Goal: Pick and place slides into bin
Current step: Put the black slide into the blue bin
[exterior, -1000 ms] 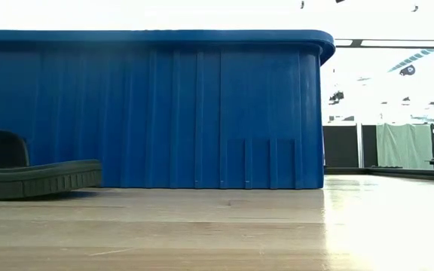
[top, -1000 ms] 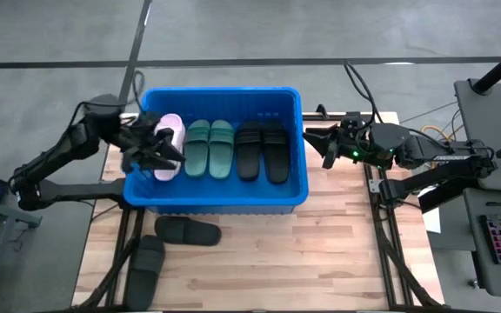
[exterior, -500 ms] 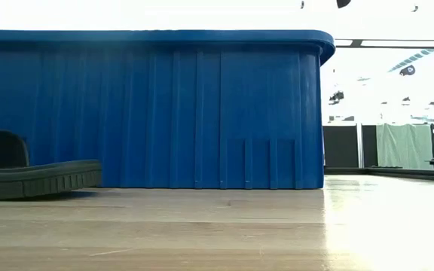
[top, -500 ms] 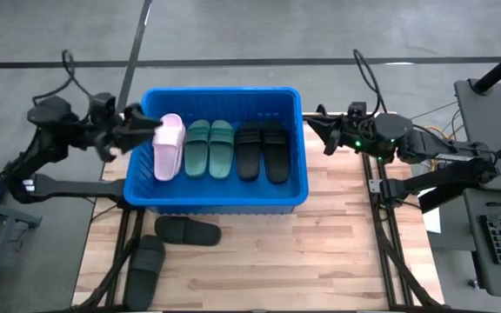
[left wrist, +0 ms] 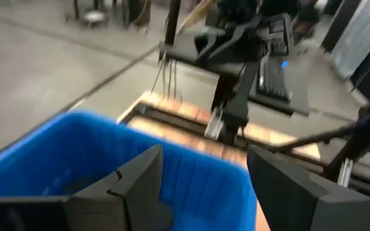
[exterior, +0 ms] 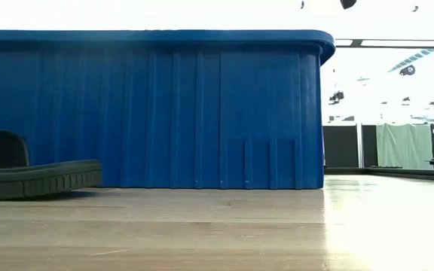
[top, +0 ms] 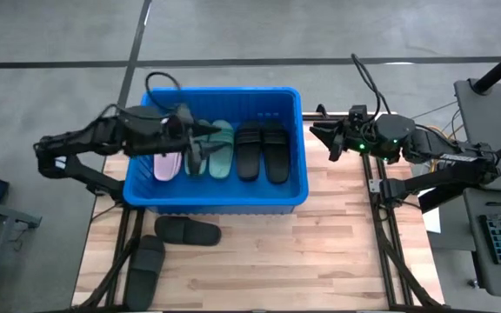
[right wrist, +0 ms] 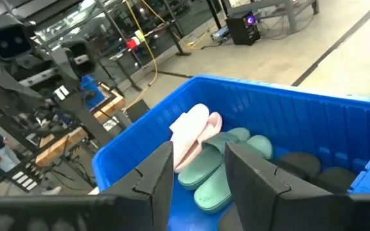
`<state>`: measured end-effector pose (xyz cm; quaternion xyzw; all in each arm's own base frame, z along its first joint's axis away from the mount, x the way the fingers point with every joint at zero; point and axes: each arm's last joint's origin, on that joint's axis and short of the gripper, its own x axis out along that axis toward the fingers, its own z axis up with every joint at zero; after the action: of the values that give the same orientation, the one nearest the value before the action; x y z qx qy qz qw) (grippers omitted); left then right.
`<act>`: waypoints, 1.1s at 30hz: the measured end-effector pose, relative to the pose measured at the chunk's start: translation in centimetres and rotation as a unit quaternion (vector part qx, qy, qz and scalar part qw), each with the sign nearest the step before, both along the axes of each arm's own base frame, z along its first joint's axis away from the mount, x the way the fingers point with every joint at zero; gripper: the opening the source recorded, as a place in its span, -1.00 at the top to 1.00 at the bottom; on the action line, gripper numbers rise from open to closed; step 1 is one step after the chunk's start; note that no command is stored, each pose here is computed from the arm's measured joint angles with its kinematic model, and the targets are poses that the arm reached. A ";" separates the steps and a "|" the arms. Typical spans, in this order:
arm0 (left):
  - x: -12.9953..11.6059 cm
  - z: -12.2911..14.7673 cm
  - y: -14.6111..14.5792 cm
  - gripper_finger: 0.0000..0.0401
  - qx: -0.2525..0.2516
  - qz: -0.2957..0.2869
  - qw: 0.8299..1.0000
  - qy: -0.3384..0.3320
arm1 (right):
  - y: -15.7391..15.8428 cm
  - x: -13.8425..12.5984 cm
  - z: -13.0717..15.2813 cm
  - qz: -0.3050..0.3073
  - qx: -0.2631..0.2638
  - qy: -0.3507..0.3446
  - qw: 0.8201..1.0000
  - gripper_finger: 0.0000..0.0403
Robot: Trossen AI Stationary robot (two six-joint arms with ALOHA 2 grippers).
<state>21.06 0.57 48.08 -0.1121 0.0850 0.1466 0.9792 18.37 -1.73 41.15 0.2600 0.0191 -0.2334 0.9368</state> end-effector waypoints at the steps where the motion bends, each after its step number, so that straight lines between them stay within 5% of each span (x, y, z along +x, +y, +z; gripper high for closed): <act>1: -0.1 0.3 -0.3 -0.06 -0.007 0.005 1.000 0.018 | 0.0 -0.1 0.0 0.001 0.000 0.002 1.000 0.36; 12: 0.0 -1.9 -3.7 -0.06 -0.126 0.019 0.977 0.173 | 0.0 -0.5 -0.6 0.009 -0.039 0.054 0.998 0.35; 20: -0.7 -5.1 -6.2 -0.06 -0.225 0.106 0.922 0.296 | 0.0 -0.5 -0.6 0.010 -0.047 0.060 0.997 0.35; 26: 1.6 -7.1 -8.5 -0.06 -0.235 0.105 0.903 0.343 | 0.0 -0.5 -0.7 0.011 -0.050 0.064 0.997 0.35; 33: 3.5 -10.7 -10.9 -0.06 -0.236 0.140 0.844 0.461 | 0.0 -0.6 -0.9 0.013 -0.049 0.076 0.996 0.38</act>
<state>24.57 -10.31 37.41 -0.2700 0.5419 0.2921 0.7404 17.81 -1.71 40.27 0.1950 0.0822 -0.2409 0.9472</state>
